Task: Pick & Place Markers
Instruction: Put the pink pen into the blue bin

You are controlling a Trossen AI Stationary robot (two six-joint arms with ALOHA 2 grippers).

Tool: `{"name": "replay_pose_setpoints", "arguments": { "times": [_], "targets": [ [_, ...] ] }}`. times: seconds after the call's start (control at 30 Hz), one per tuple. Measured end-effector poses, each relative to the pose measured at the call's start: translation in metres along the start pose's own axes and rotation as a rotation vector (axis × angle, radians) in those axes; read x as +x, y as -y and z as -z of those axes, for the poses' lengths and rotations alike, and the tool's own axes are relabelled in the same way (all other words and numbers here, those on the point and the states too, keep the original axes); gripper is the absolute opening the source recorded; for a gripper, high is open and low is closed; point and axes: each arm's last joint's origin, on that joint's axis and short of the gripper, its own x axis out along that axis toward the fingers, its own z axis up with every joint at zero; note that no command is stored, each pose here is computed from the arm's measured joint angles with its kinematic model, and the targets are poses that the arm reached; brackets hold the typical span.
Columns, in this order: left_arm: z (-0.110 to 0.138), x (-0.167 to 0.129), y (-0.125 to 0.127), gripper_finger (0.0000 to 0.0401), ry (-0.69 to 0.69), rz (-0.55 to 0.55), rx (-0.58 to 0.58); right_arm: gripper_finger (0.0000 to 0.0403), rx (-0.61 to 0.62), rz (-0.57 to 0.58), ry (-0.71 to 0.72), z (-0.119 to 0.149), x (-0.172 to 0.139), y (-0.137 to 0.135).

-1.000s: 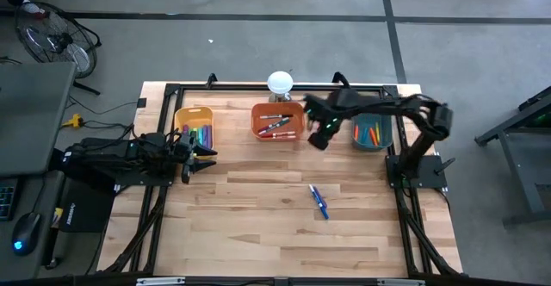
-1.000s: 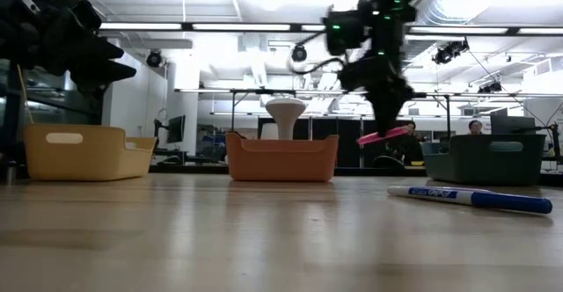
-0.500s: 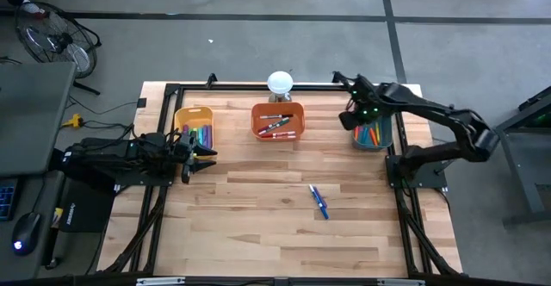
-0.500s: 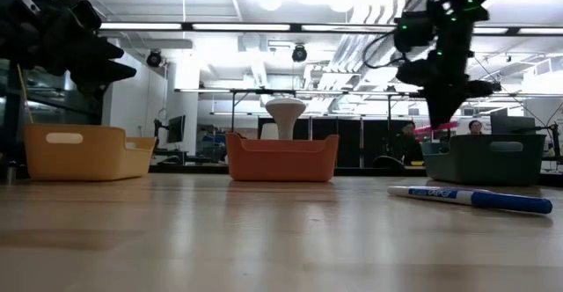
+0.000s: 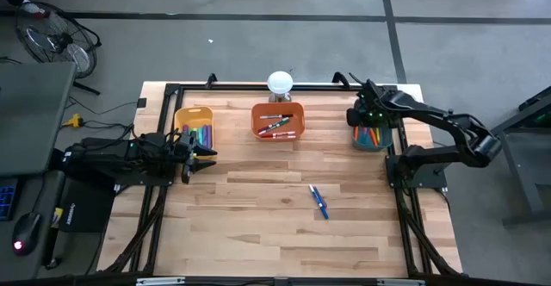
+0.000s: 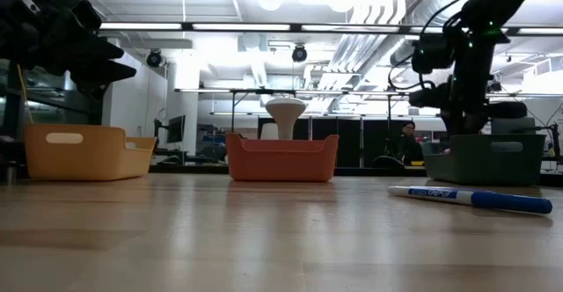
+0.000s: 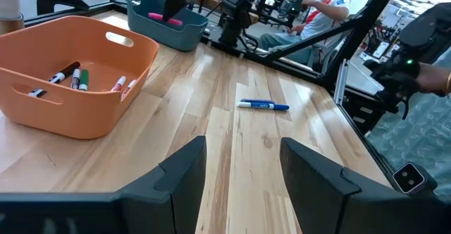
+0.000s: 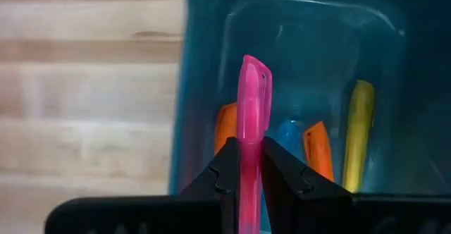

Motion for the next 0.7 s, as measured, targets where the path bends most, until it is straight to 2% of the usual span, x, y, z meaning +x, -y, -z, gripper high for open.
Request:
{"name": "replay_pose_setpoints", "arguments": {
  "times": [0.17,0.47,0.7],
  "targets": [
    [0.000,0.000,0.000,0.0178,0.000,0.000,0.000,0.0026,0.075,0.039,0.026,0.003,0.009,0.006],
    [0.000,0.000,0.000,0.0178,0.000,0.000,0.000,0.0027,0.130,0.074,0.039,0.009,0.018,0.012],
    [0.000,0.000,0.000,0.0178,0.000,0.000,0.000,0.0058,0.141,0.088,0.042,0.010,0.019,0.013]
  ]
}}
